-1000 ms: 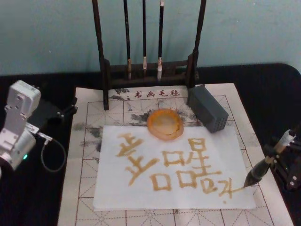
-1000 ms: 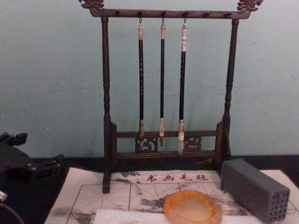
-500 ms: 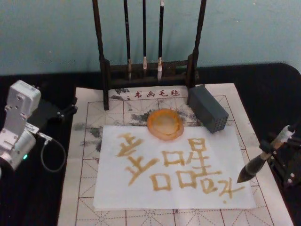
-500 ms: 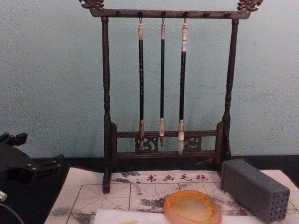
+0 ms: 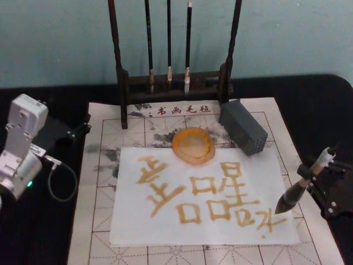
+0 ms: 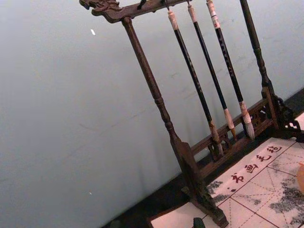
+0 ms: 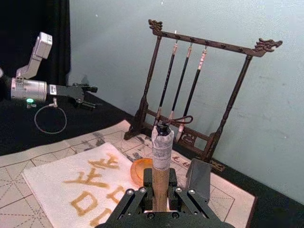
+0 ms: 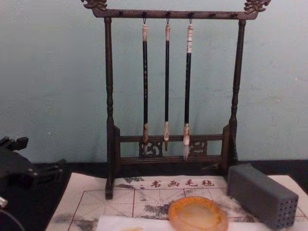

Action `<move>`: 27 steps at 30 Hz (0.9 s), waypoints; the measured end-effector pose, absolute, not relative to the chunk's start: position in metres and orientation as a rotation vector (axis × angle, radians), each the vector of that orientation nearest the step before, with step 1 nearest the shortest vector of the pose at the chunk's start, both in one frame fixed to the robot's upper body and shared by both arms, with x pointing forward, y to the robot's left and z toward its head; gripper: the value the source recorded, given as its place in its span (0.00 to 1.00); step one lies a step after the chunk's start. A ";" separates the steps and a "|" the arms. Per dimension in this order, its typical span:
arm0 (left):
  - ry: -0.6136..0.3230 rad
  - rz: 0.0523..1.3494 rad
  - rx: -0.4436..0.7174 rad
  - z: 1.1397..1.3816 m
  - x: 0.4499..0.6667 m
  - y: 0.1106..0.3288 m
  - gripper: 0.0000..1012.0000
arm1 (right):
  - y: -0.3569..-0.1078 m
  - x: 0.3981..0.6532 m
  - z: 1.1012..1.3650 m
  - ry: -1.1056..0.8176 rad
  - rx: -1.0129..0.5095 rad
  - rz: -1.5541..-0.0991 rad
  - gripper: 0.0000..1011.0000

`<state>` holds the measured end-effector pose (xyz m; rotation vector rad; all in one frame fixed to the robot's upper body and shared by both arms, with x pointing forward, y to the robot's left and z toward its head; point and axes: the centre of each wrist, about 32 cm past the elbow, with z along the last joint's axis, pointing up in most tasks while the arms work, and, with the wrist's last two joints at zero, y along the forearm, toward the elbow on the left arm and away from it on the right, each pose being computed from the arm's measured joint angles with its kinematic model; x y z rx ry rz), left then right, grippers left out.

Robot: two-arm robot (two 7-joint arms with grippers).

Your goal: Pick up the brush from the inkstone, write on the paper, then place the brush back to its original position.

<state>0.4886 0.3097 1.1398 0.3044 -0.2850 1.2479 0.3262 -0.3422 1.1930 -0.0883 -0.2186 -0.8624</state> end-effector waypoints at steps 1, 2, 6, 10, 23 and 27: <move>-0.285 1.248 0.304 1.140 0.489 0.310 0.99 | -0.342 0.326 1.193 -0.218 -0.089 -0.863 0.20; -0.285 1.248 0.305 1.140 0.489 0.310 0.99 | -0.342 0.327 1.192 -0.217 -0.090 -0.863 0.20; -0.285 1.248 0.304 1.140 0.489 0.310 0.99 | -0.341 0.327 1.190 -0.213 -0.094 -0.864 0.20; -0.285 1.248 0.304 1.140 0.489 0.310 0.99 | -0.341 0.327 1.189 -0.208 -0.099 -0.864 0.20; -0.285 1.248 0.304 1.140 0.489 0.310 0.99 | -0.346 0.320 1.195 -0.197 -0.112 -0.828 0.20; -0.285 1.248 0.304 1.140 0.489 0.310 0.99 | -0.348 0.318 1.197 -0.194 -0.116 -0.817 0.20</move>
